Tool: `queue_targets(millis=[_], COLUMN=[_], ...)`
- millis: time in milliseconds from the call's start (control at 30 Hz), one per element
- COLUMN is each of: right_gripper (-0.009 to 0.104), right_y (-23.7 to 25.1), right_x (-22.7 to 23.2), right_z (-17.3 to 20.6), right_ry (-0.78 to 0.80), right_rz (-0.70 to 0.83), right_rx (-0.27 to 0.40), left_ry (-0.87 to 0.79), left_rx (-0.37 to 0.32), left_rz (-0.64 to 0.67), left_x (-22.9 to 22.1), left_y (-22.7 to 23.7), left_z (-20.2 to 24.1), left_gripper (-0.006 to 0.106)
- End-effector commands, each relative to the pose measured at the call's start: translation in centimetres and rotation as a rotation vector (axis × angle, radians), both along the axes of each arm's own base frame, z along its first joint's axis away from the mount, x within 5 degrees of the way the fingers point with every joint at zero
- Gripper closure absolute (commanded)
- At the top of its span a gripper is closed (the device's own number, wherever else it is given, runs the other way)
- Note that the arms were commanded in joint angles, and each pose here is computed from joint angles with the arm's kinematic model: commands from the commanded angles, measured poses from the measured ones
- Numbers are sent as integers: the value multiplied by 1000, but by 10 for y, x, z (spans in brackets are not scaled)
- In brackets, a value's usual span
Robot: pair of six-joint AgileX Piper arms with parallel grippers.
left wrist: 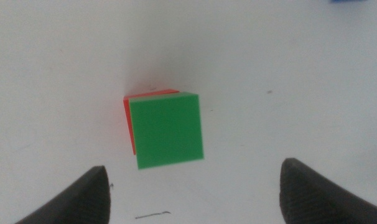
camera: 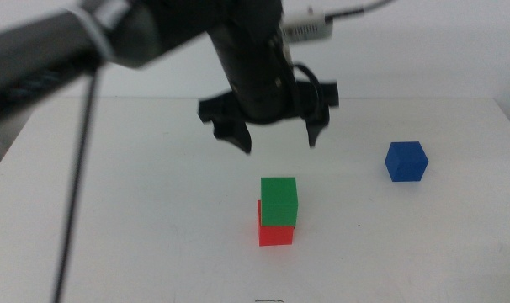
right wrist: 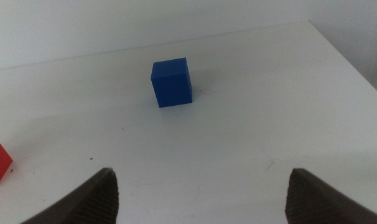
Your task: Stack red cubes first, then green, then blue cubes in a specific spot.
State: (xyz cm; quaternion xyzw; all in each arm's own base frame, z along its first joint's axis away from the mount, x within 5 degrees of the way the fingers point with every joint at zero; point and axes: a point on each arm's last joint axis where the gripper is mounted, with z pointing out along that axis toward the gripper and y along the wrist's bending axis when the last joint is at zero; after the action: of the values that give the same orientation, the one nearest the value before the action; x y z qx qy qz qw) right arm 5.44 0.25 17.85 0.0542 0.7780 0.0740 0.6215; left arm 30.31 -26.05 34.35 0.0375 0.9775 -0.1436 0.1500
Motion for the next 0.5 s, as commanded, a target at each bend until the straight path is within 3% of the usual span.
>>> queue_targets(millis=[0, 133, 300, 467], right_gripper=[10, 10, 10, 10], right_y=[-1, -1, -1, -1], right_x=[0, 0, 0, 0], right_z=[11, 11, 11, 11], right_ry=[-100, -100, -100, -100], right_rz=[-5, -5, -5, -5], right_rx=[-17, -17, -17, -17], left_ry=[-70, -207, -435, -535], left_rx=[-37, -45, 56, 16], left_rz=[-6, -5, -160, -318], left_x=[-29, -49, -76, -104], left_y=[23, 49, 93, 142], left_z=[53, 91, 132, 150], left_gripper=[7, 7, 7, 7])
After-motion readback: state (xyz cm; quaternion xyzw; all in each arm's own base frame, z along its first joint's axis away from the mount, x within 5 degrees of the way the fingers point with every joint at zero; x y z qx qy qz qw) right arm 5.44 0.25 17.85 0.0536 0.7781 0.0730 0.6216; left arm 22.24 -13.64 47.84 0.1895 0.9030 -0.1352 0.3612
